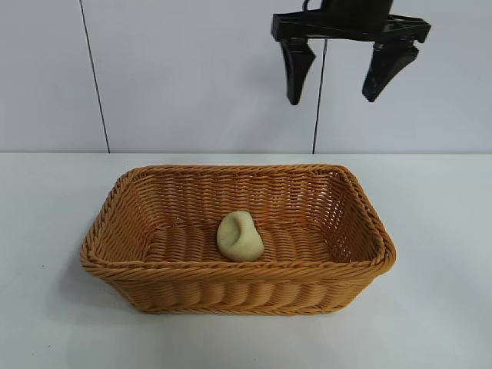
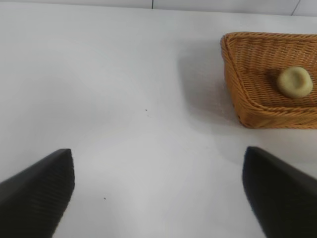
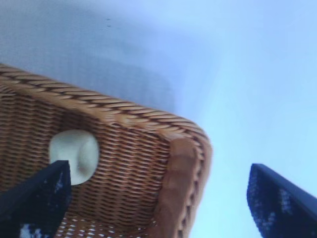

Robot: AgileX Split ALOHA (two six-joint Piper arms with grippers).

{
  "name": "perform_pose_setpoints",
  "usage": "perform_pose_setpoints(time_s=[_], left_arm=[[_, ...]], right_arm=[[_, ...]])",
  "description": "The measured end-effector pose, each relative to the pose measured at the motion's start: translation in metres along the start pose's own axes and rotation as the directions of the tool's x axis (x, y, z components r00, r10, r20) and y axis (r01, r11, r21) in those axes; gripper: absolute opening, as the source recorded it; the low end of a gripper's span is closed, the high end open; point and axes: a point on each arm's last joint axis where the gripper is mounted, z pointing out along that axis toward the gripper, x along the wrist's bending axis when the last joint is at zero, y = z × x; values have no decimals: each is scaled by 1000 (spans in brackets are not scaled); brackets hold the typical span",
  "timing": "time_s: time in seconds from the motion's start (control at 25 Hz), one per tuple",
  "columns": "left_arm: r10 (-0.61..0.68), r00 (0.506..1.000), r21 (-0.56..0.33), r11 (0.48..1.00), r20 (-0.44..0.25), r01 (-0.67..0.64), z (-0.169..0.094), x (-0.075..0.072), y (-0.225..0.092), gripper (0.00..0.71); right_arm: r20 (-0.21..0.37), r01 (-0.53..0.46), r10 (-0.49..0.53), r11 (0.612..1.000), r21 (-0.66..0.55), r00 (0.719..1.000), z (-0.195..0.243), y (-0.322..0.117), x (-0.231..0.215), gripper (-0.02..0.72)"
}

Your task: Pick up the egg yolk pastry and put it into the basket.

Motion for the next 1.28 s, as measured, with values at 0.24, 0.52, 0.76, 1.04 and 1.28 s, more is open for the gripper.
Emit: perform_pose_setpoints(time_s=[0.24,0.52,0.76,1.04,1.28], left_arm=[[0,1000,0,1000,0,0,0,0,0,664],[0,1000,0,1000,0,0,0,0,0,664],[0,1000,0,1000,0,0,0,0,0,664],[0,1000,0,1000,0,0,0,0,0,664],[1,1000,0,1000,0,-1,0,0,0,664]], right_arm=[[88,-111,110,994,-1,990,1,7,-74,691],[134,-217,215,976,-4,967,-1,4,-131,691],[125,-213,211,977,0,969,-1,4,-135,691],[41,-232,231,972,22,972,-1,-1,-126,691],[47,-227,223,968,103,974,-11,-45,-121,691]])
